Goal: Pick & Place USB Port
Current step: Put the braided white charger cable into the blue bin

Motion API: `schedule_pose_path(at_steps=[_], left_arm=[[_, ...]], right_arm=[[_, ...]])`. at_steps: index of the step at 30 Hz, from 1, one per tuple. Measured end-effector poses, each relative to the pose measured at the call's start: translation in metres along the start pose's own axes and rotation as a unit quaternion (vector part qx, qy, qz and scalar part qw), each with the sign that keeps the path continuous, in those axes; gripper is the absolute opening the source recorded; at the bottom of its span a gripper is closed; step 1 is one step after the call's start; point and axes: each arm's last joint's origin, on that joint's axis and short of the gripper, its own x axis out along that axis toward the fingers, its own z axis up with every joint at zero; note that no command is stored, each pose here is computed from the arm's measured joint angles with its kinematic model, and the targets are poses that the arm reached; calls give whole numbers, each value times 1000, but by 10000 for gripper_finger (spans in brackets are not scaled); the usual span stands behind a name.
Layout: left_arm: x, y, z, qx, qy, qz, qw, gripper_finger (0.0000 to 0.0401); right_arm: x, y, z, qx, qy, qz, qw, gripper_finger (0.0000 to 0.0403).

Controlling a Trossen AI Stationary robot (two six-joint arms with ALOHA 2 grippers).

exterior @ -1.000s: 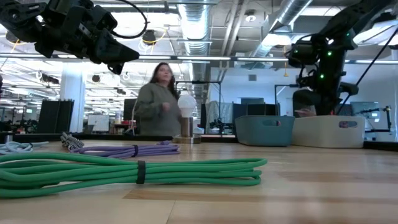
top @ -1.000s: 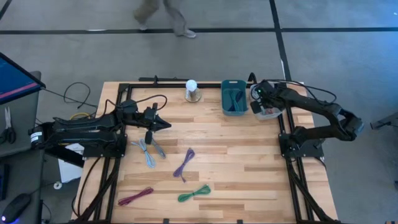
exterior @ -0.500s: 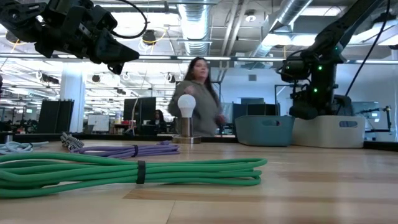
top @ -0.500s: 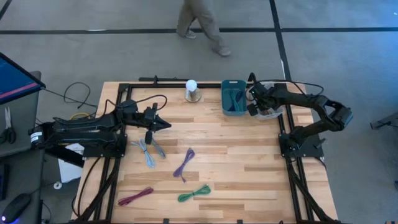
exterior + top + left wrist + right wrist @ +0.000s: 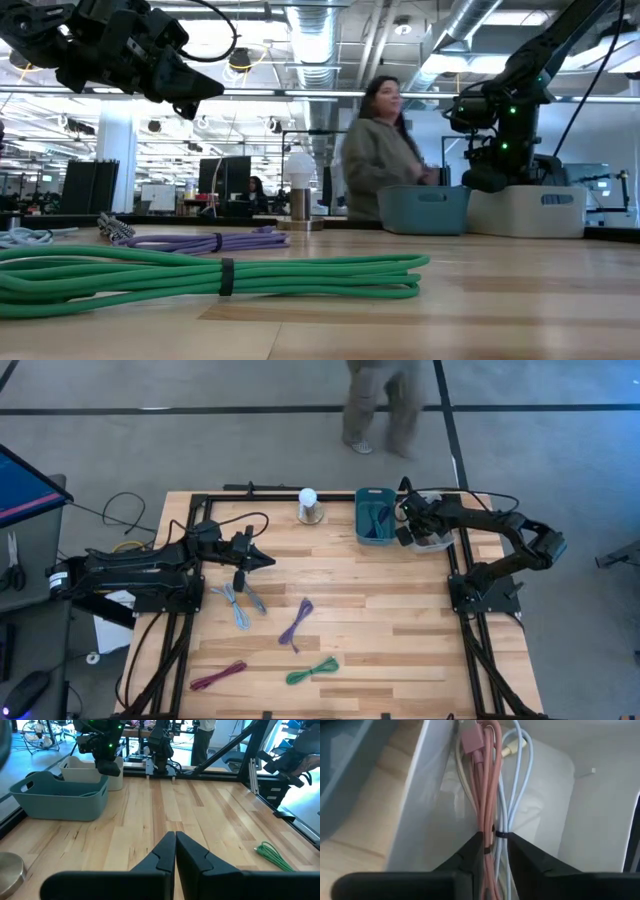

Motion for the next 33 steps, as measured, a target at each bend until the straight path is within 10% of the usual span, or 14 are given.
schedule_pose_path(at_steps=[33], left_arm=[[0,0,0,0,0,0,1000,12]], right_arm=[[-65,-12,9,-9,-46,39,998,87]])
